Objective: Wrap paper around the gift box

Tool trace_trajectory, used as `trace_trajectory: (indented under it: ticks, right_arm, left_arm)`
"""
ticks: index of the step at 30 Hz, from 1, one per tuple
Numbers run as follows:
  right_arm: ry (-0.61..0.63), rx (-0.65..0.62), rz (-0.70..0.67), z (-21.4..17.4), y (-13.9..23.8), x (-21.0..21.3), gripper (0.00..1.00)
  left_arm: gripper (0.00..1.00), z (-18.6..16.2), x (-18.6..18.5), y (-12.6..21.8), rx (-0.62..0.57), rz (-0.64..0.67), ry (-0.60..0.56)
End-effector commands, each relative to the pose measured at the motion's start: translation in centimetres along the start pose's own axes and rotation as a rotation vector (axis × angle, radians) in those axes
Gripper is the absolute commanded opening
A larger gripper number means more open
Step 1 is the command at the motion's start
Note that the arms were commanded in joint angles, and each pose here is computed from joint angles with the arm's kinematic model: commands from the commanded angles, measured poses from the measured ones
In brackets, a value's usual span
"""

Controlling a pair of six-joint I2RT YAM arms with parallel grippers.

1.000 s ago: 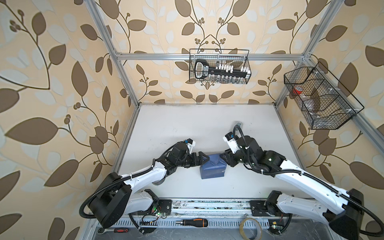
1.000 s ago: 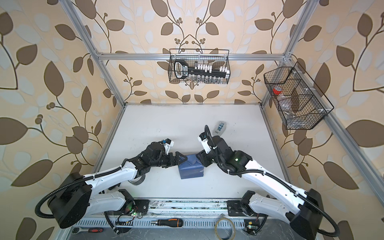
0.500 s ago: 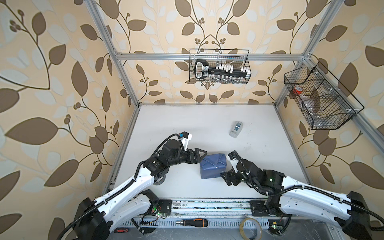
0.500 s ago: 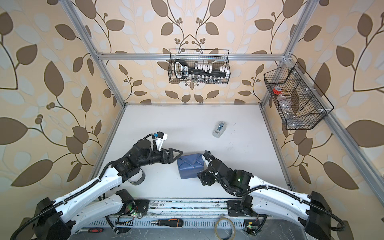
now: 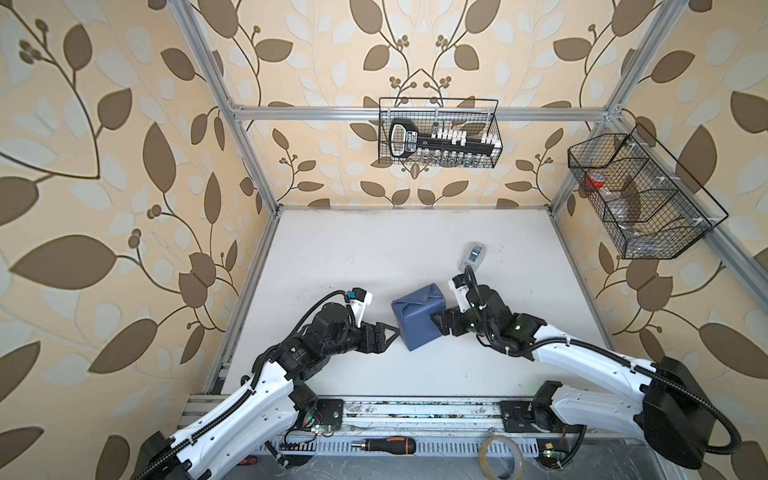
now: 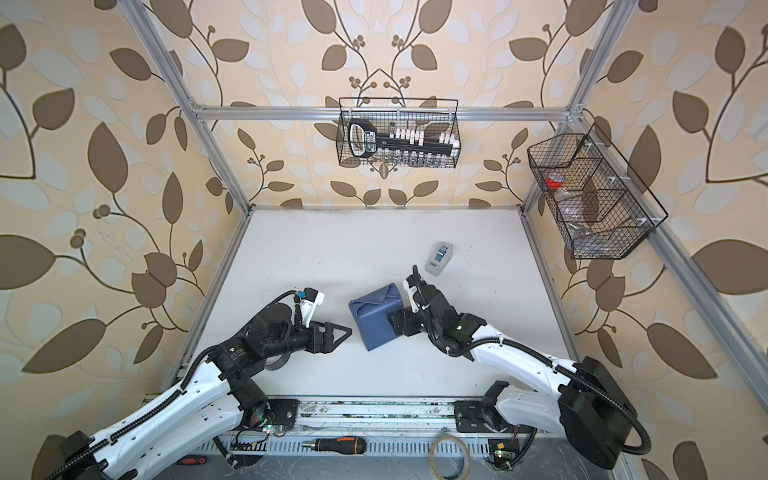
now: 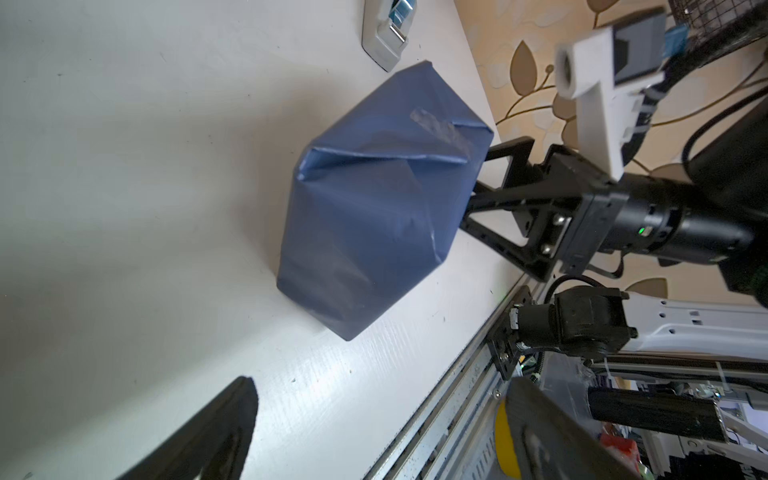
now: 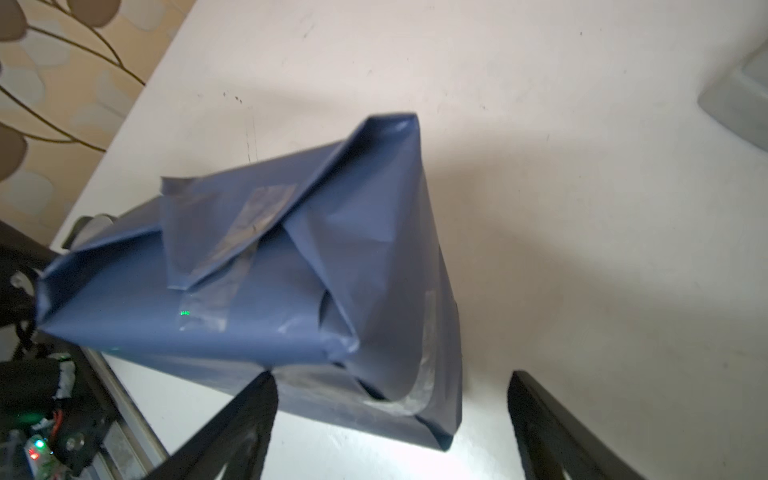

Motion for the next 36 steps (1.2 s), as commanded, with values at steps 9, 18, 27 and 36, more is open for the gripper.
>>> trace_trajectory:
  ticks: [9,18,27,36]
  right_arm:
    - [-0.088,-0.039,0.153,3.3,-2.4,-2.1,0.9]
    - [-0.177,-0.057,0.237,5.2,-7.3,-3.0,0.9]
    - [-0.261,-0.064,0.294,6.1,-9.7,-4.1,0.86]
    - [-0.296,-0.093,0.151,6.7,-7.7,-8.3,0.85]
  left_arm:
    - [0.97,3.4,-0.3,-3.3,-0.126,0.066,0.084]
    - [0.96,9.0,2.8,-6.4,-0.123,0.052,0.204]
    - [0.91,13.5,2.8,-11.9,-0.039,0.024,0.203]
    - [0.9,17.4,2.3,-11.5,-0.082,0.065,0.161]
Point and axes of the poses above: each gripper's point midway between its finger pads, its own y axis back along the fingers, its own x axis along the line the jaws close on, z = x × y, the point moved 10 cm from there along y, back along the fingers, and after that the axes turned 8 degrees about y, right-handed, at the moved point
